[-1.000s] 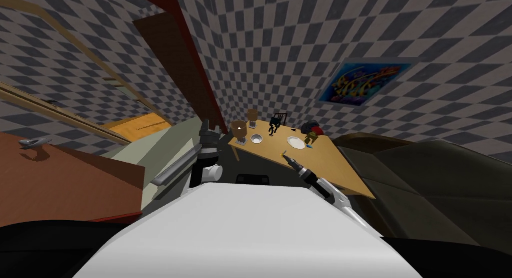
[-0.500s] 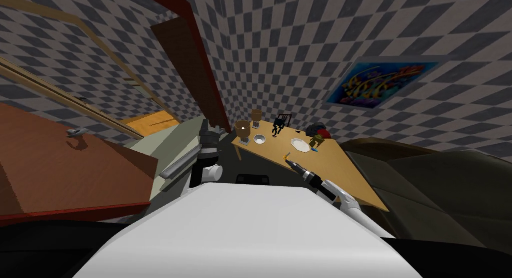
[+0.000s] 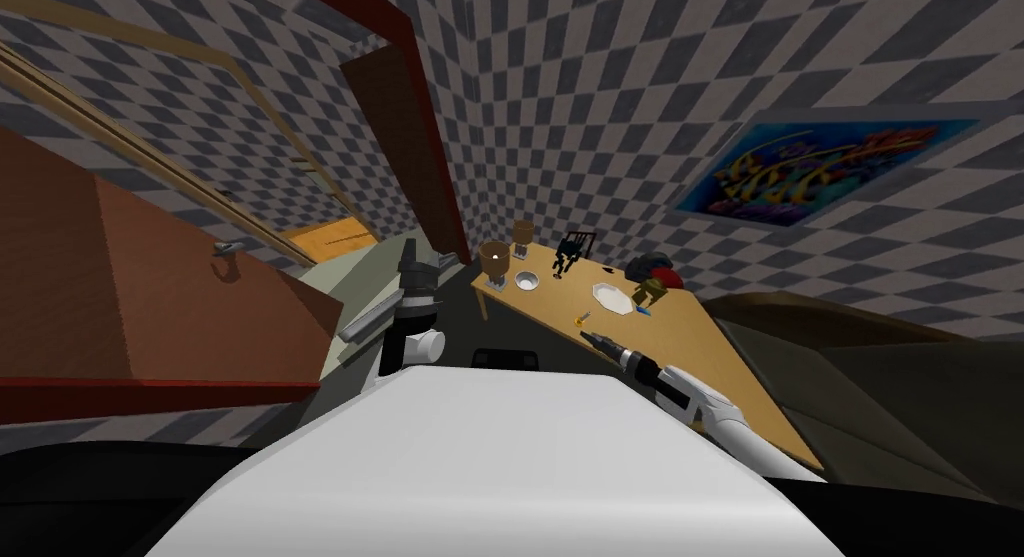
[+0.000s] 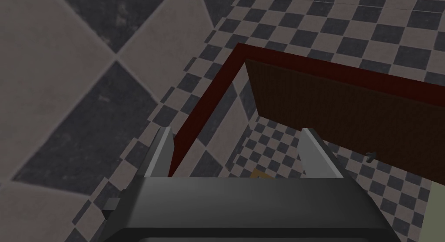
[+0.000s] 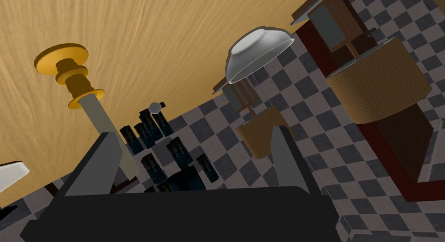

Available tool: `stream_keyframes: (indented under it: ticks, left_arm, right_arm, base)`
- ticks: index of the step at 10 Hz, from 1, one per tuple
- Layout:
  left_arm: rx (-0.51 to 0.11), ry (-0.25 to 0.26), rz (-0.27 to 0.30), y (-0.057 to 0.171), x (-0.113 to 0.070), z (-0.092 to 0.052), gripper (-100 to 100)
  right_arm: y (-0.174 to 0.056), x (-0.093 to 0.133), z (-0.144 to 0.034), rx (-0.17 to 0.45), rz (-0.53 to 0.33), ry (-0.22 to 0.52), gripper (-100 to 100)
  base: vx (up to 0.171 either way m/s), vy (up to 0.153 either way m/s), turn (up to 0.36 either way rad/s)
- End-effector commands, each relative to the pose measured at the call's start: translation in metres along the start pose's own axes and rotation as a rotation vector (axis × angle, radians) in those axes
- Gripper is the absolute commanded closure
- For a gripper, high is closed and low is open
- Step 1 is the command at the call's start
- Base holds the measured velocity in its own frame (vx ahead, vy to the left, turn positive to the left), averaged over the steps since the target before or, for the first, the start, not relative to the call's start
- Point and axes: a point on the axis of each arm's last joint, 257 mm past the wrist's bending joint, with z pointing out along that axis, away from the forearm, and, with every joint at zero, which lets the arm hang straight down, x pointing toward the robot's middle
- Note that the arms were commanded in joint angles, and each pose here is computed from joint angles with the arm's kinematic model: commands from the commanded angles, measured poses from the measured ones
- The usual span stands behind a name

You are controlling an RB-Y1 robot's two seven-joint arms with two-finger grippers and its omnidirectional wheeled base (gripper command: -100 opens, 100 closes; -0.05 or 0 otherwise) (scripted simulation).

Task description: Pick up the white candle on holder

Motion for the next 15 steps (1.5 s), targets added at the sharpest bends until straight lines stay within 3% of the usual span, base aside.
stream_keyframes:
  ticks: [1, 5, 8, 11, 15]
  left_arm:
    - [0.000, 0.000, 0.000, 0.000, 0.000, 0.000, 0]
    - [0.000, 0.000, 0.000, 0.000, 0.000, 0.000, 0]
    - [0.000, 0.000, 0.000, 0.000, 0.000, 0.000, 0]
    - [0.000, 0.000, 0.000, 0.000, 0.000, 0.000, 0]
    - [0.000, 0.000, 0.000, 0.000, 0.000, 0.000, 0]
  right_arm:
    - [-0.026, 0.009, -0.015, 0.064, -0.035, 0.056, -100]
    - [-0.097, 0.035, -0.067, 0.234, -0.151, 0.220, -100]
    - [-0.111, 0.040, -0.079, 0.268, -0.177, 0.256, -100]
    - [-0.144, 0.050, -0.112, 0.350, -0.248, 0.346, -100]
    - [-0.170, 0.061, -0.143, 0.417, -0.328, 0.442, -100]
  base:
    - [0.015, 0.010, 0.160]
    - [0.027, 0.010, 0.269]
    - [0.016, 0.002, 0.108]
    - [0.024, 0.008, 0.212]
    - [0.034, 0.015, 0.216]
